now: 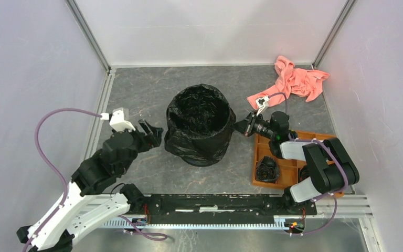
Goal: Put the trash bags into the trash bin
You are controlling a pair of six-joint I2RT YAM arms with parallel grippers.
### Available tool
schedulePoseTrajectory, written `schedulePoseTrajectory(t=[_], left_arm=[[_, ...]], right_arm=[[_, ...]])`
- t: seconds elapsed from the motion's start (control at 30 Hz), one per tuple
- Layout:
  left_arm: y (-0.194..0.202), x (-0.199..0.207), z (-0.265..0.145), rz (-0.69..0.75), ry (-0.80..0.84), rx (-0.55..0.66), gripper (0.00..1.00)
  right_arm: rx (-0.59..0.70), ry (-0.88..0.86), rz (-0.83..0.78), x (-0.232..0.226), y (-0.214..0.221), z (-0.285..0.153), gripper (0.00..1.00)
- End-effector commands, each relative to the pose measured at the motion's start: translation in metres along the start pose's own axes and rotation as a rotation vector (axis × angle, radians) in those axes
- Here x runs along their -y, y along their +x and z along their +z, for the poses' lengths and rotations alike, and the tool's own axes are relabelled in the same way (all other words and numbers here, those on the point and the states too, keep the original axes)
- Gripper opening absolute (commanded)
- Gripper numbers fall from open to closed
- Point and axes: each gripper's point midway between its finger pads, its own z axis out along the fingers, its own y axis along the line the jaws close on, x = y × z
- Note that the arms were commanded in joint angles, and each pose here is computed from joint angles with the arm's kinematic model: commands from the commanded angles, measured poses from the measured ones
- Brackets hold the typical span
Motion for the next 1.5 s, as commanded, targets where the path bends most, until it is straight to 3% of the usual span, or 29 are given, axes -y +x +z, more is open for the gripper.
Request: schedulePoseTrajectory(t=[0.0, 0.1, 0.2, 0.4, 0.63, 0.77, 1.0, 1.13, 1.3, 1.47], left_arm=[[0.044, -0.036, 0.003, -0.123, -0.128, -0.062, 0.82], [0.074, -0.046, 0.008, -0.167, -0.152, -0.12, 0.78], [0.096, -0.047, 0.016, -0.195, -0.144, -0.163, 0.74], [0.119, -0.035, 0.035, -0.213, -0.107, -0.202, 0.69], [0.121, -0.005, 0.067, -0.17, -0.039, -0.198, 0.66], [0.12, 0.012, 0.083, -0.12, -0.028, -0.22, 0.66], [0.118, 0.023, 0.095, -0.063, -0.021, -0.231, 0.7], [0.115, 0.007, 0.086, -0.039, -0.081, -0.23, 0.76], [0.103, -0.017, 0.064, -0.094, -0.128, -0.168, 0.82], [0.083, -0.028, 0.045, -0.165, -0.13, -0.083, 0.85]], right_arm=[[-0.001, 0.123, -0.09, 0.024, -0.012, 0.005, 0.01], [-0.017, 0.178, -0.111, 0.032, -0.011, 0.001, 0.02], [-0.047, 0.181, -0.129, 0.027, -0.01, -0.002, 0.21], [-0.094, 0.295, -0.236, 0.021, -0.012, -0.026, 0.49], [-0.217, 0.471, -0.392, 0.018, 0.016, -0.069, 0.7], [-0.249, 0.499, -0.484, 0.003, 0.019, -0.083, 0.78], [-0.276, 0.207, -0.513, -0.053, 0.067, -0.06, 0.93], [-0.212, 0.143, -0.488, -0.078, 0.083, -0.045, 0.95], [-0.016, 0.209, -0.438, -0.096, 0.078, -0.031, 0.95], [0.077, 0.377, -0.352, -0.085, 0.077, -0.016, 0.95]])
